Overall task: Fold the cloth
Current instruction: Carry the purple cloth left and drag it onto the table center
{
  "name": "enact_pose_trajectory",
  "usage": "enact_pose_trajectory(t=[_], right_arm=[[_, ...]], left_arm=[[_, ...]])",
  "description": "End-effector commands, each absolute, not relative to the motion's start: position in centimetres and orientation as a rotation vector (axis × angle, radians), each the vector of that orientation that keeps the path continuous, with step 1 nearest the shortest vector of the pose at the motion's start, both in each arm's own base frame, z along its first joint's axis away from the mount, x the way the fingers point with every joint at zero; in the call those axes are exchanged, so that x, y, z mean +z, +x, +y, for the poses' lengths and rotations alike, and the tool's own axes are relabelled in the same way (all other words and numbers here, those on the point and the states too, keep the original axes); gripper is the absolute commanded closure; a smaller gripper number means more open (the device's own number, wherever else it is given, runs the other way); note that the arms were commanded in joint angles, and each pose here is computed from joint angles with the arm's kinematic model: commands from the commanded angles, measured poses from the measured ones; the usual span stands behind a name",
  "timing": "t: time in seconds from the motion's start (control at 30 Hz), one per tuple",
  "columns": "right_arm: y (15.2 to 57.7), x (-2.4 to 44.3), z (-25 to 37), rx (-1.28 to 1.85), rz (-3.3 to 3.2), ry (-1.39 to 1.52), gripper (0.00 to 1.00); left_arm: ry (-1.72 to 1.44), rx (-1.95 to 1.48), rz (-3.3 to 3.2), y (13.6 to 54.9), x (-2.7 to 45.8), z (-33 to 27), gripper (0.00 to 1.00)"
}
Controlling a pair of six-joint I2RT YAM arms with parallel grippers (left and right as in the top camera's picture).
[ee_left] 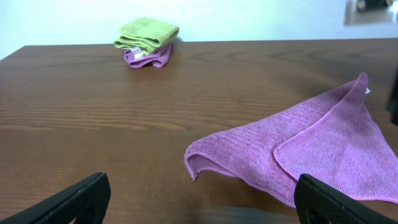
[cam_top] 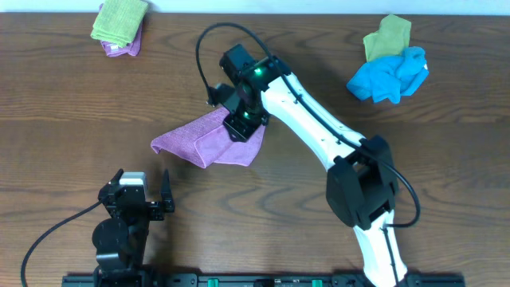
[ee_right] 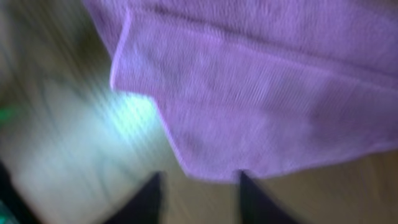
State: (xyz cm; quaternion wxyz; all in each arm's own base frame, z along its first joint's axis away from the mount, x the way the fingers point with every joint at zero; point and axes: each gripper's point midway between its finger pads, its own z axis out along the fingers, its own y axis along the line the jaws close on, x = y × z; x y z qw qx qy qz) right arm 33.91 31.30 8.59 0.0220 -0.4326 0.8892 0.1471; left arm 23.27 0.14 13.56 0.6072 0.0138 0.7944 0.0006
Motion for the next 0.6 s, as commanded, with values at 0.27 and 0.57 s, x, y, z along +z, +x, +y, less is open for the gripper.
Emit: enact_pose_trajectory(t=[0.27, 0.57], right_arm=[[33.6, 10.9, 26.6, 0.404, 2.908, -1.189, 0.98], [32.0, 20.8, 21.6, 0.285, 2.597, -1.040, 0.99]], left_arm=[[0.028, 0.002, 1.870, 23.2, 12.2, 0.2, 0.05], [0.028, 0.002, 1.870, 23.2, 12.2, 0.2, 0.05]])
